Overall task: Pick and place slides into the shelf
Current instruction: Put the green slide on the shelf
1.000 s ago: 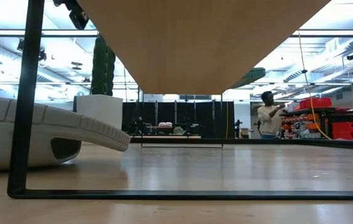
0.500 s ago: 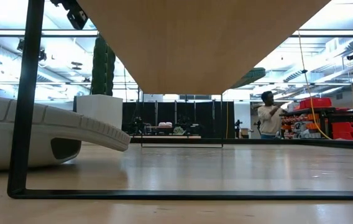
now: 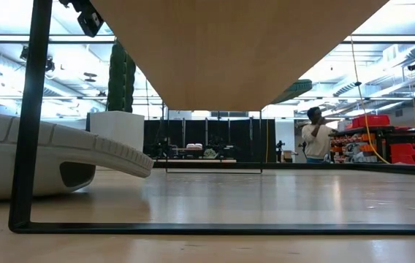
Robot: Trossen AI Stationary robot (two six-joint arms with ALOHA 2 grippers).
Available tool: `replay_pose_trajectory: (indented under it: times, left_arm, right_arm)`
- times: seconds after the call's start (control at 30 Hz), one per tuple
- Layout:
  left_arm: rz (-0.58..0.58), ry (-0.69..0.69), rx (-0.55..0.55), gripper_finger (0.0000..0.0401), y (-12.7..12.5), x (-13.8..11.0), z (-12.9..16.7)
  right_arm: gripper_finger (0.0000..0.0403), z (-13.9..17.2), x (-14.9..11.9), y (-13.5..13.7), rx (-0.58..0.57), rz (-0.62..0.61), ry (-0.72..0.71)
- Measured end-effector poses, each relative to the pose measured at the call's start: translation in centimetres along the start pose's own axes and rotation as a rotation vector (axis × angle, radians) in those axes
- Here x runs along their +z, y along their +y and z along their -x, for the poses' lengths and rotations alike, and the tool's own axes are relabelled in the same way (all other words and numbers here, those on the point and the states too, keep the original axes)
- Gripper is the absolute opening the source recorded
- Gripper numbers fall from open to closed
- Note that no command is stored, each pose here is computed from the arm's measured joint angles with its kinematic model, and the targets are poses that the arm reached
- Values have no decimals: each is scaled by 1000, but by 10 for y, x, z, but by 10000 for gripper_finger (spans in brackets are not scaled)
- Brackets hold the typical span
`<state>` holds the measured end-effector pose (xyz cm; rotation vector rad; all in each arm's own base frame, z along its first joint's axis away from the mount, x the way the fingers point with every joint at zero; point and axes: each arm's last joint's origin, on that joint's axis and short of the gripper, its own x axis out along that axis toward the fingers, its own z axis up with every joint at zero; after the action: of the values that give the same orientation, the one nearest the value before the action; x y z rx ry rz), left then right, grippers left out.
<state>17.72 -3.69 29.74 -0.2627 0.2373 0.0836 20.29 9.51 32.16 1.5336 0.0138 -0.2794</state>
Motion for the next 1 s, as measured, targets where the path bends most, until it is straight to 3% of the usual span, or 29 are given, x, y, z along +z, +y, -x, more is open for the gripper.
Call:
replay_pose_trajectory:
  times: [0.4, 1.0]
  left_arm:
    - [31, -8, 15, 42, 0, 0, 0]
    - [70, -8, 17, 43, 0, 0, 0]
  right_arm:
    - [0, 15, 18, -40, 57, -45, 37]
    - [0, -8, 49, -48, 22, -11, 127]
